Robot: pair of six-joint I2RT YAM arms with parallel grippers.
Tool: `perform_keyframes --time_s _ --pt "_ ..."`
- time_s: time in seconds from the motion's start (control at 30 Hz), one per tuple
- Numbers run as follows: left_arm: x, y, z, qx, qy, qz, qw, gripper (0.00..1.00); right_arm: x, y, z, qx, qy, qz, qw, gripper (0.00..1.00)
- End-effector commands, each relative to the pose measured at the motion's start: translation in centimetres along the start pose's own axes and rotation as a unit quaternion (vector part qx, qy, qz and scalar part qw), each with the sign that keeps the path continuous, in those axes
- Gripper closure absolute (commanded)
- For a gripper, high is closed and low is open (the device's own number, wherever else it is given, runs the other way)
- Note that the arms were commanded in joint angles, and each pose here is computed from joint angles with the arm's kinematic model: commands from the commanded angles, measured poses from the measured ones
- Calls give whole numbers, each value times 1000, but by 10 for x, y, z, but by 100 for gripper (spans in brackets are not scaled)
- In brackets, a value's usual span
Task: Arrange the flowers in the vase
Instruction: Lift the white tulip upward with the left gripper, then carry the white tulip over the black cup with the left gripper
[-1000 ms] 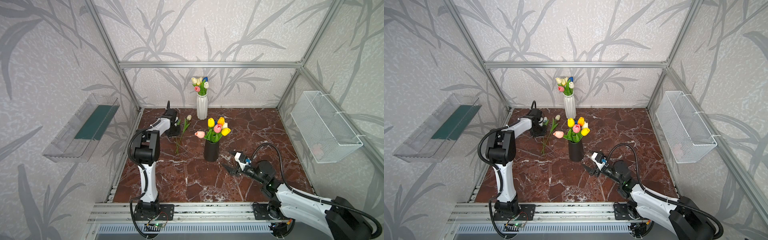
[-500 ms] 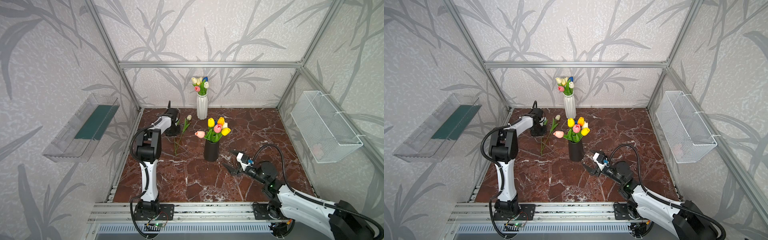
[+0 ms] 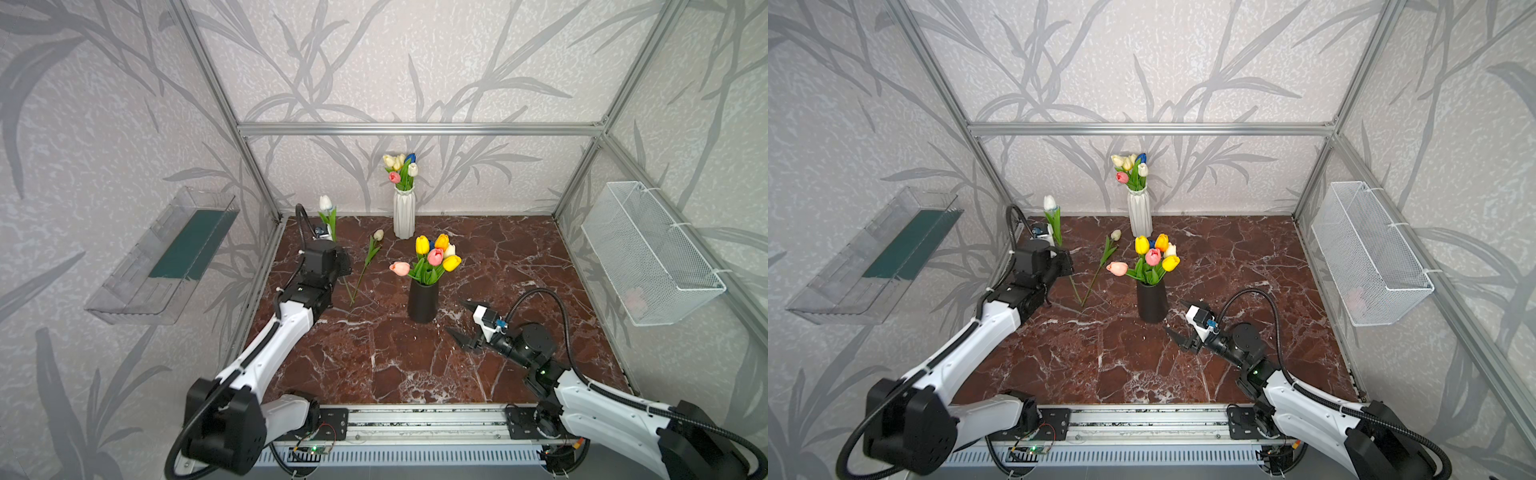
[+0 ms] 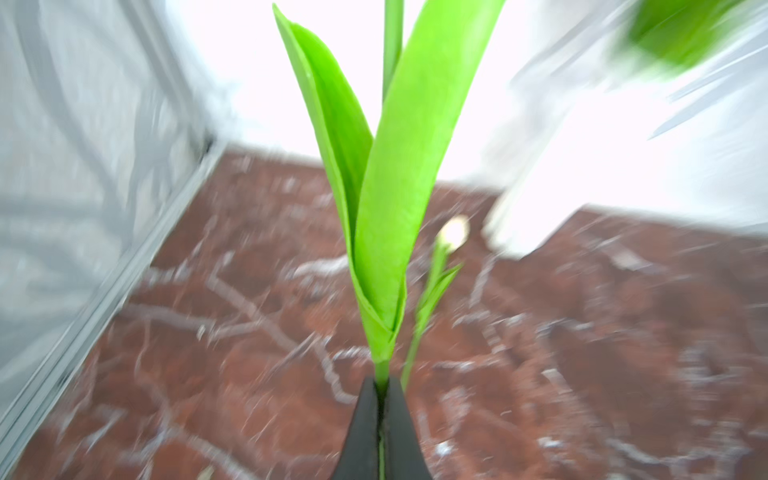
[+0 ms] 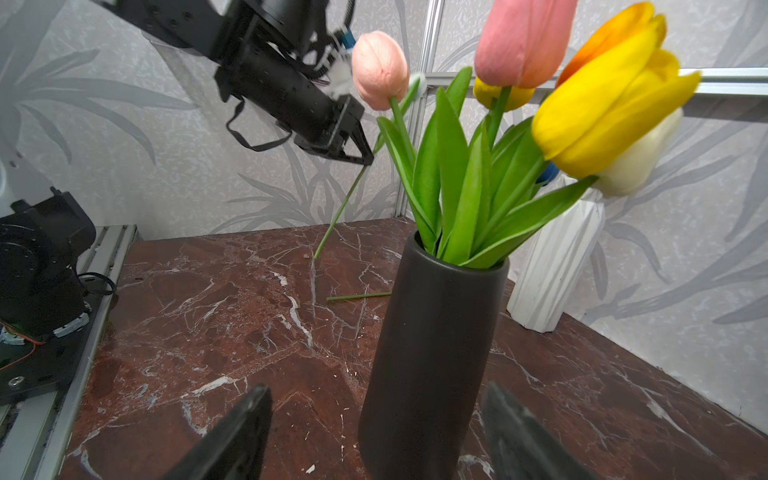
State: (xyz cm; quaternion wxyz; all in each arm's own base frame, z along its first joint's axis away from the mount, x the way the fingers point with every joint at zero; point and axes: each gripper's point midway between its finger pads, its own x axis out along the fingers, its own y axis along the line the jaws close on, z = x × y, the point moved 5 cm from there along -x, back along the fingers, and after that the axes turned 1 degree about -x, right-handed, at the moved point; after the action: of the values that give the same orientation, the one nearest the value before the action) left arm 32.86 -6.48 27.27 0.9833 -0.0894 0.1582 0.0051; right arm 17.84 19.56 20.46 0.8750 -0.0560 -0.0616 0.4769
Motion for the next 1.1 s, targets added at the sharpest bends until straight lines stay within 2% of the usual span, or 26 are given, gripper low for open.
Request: perform_keyframes --time_s 0.0,0.1,0.2,0.27,0.4,0.47,0.57,0.6,0.63,0.77,0.93,1.07 --pt "-42 -39 40 19 -152 -110 982 100 -3 0 9 -5 -25 -8 1000 20" --pt "-83 -62 51 35 -195 -216 956 100 -4 0 10 -6 -27 -10 1000 20" --pt "-122 -86 53 72 -228 -348 906 100 -4 -1 10 -6 -29 -12 999 20" --pt "-148 -96 53 82 -257 -419 867 100 -5 -1 10 -7 -29 -12 999 20" --pt "-172 -111 66 61 -280 -500 817 100 -4 -1 9 -7 -28 -13 999 20" --pt "-172 -127 70 58 -271 -540 795 100 -4 -1 9 -6 -29 -13 999 20" --pt "-166 -151 68 62 -272 -566 776 100 -5 0 10 -6 -30 -12 999 20" --pt "-162 -157 65 67 -274 -564 776 100 -5 -1 10 -7 -31 -13 999 20" --pt "-154 -162 62 72 -272 -554 784 100 -5 0 10 -7 -31 -13 999 20" --pt "-135 -180 55 82 -280 -541 789 100 -8 -1 11 -11 -33 -17 999 20" --pt "-117 -181 55 77 -299 -504 807 100 -10 -1 13 -13 -35 -20 999 20" --pt "-116 -183 61 81 -300 -496 811 100 -10 -1 12 -13 -31 -21 999 20"
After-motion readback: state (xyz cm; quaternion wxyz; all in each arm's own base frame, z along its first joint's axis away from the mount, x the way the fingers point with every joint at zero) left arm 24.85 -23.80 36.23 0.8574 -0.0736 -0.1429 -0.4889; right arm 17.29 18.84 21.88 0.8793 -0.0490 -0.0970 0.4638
